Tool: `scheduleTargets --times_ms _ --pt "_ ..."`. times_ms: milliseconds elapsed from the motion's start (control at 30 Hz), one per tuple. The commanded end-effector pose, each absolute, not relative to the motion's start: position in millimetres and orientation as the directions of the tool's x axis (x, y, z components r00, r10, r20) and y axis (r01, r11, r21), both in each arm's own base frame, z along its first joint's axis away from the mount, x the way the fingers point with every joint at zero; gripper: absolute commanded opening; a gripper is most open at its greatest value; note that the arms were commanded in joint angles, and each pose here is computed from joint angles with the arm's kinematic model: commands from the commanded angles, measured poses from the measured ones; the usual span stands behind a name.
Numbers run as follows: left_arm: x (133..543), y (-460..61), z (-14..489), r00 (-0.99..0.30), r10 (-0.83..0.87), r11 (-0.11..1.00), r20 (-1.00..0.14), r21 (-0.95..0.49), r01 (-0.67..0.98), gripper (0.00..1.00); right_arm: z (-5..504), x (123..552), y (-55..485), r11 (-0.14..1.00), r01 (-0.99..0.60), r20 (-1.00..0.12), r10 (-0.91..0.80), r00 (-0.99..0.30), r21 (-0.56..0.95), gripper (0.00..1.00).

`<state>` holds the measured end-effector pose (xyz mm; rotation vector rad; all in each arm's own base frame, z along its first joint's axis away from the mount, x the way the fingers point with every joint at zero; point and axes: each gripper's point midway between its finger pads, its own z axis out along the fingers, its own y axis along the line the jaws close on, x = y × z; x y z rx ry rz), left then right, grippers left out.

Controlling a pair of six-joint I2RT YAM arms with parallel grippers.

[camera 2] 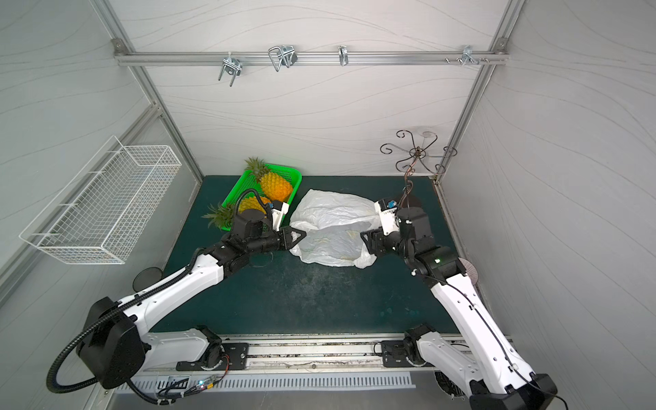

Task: Place the pineapple into a plastic bag & tie a knot
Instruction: Pick up the plastic bag at the center of the board.

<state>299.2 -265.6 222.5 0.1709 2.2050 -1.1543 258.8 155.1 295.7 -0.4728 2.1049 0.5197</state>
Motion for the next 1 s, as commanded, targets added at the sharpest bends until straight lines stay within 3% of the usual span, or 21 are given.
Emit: scheduleTargets --times_ms 0,200,300,400,700,867,967 --pt "303.4 -273.0 245.2 -0.768 -0.187 0.565 -0.613 -0.706 0.426 0.0 321.0 250.7 155.8 0.811 -0.573 -0.863 -0.199 -0.464 0.12 0.74" --pt "299.3 -274.8 256.4 -0.746 -0.166 0.546 -0.644 -0.691 0.475 0.0 319.3 238.2 188.7 0.543 -0.817 -0.859 -0.497 -0.126 -0.194 0.75" --pt "295.0 -276.8 258.0 -0.744 -0.137 0.535 -0.654 -0.681 0.5 0.0 310.3 237.3 207.1 0.369 -0.852 -0.781 -0.621 0.071 -0.371 0.79" --pt "289.8 -278.3 257.8 -0.743 -0.107 0.523 -0.66 -0.673 0.523 0.0 291.5 251.5 220.5 0.249 -0.846 -0.686 -0.707 0.174 -0.471 0.8" --pt "280.3 -277.8 260.7 -0.737 -0.079 0.504 -0.672 -0.665 0.552 0.0 261.8 310.2 257.5 0.1 -0.748 -0.529 -0.769 0.36 -0.656 0.7" --pt "274.4 -277.7 267.1 -0.716 -0.068 0.483 -0.695 -0.651 0.586 0.0 244.7 342.4 262.9 0.12 -0.665 -0.472 -0.795 0.38 -0.737 0.49" --pt "272.0 -274.0 270.5 -0.695 -0.054 0.496 -0.717 -0.623 0.604 0.0 258.7 348.1 265.8 0.165 -0.651 -0.501 -0.782 0.372 -0.741 0.34"
